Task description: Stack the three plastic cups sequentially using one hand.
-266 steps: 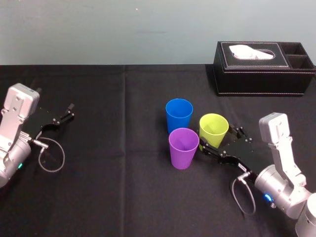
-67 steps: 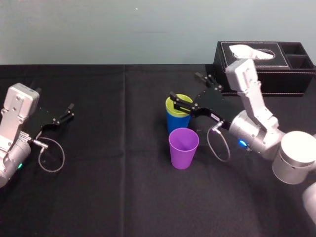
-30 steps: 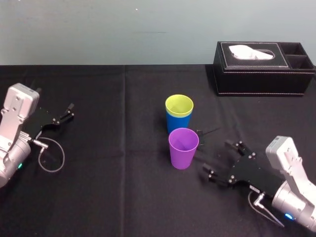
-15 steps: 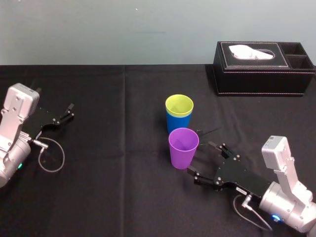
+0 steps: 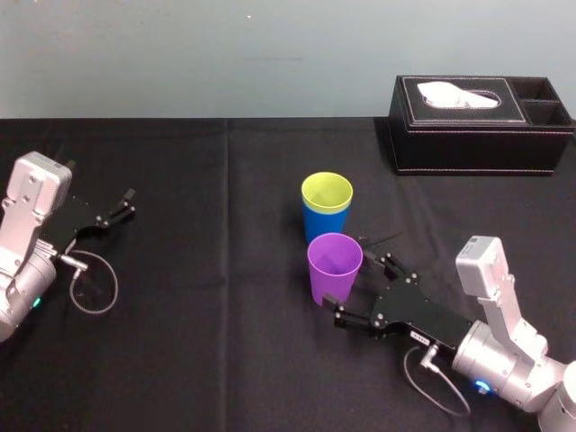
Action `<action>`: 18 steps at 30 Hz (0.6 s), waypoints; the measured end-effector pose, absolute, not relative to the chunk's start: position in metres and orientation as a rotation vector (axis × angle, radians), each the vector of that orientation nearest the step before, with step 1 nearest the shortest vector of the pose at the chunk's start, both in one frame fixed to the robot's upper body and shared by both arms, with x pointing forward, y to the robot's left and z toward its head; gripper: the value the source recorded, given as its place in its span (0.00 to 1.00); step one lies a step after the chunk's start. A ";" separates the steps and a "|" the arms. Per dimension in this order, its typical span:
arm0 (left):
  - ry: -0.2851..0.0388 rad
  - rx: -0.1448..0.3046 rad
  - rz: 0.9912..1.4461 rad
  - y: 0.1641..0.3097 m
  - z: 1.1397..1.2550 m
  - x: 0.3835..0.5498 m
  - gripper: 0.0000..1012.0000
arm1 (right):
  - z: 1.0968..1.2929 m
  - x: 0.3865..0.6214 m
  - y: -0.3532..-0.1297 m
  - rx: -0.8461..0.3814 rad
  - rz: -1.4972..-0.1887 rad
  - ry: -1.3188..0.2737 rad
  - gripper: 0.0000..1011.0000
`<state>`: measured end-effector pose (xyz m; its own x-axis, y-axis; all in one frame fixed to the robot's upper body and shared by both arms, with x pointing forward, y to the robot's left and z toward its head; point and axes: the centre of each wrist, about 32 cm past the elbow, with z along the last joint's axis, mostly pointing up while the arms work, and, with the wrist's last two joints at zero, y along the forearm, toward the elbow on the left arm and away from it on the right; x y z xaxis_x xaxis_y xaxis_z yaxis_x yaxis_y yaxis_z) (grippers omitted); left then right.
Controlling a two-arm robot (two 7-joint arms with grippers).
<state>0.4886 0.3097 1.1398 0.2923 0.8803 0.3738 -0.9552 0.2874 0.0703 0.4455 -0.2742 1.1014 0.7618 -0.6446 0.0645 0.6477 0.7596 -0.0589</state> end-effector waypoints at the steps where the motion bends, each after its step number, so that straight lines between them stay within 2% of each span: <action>1: -0.285 0.304 1.248 0.310 1.140 0.489 1.00 | 1.102 0.446 -0.274 -0.078 -0.704 -0.042 0.99; 18: -0.285 0.304 1.248 0.310 1.140 0.489 1.00 | 1.103 0.457 -0.262 -0.066 -0.734 -0.028 0.99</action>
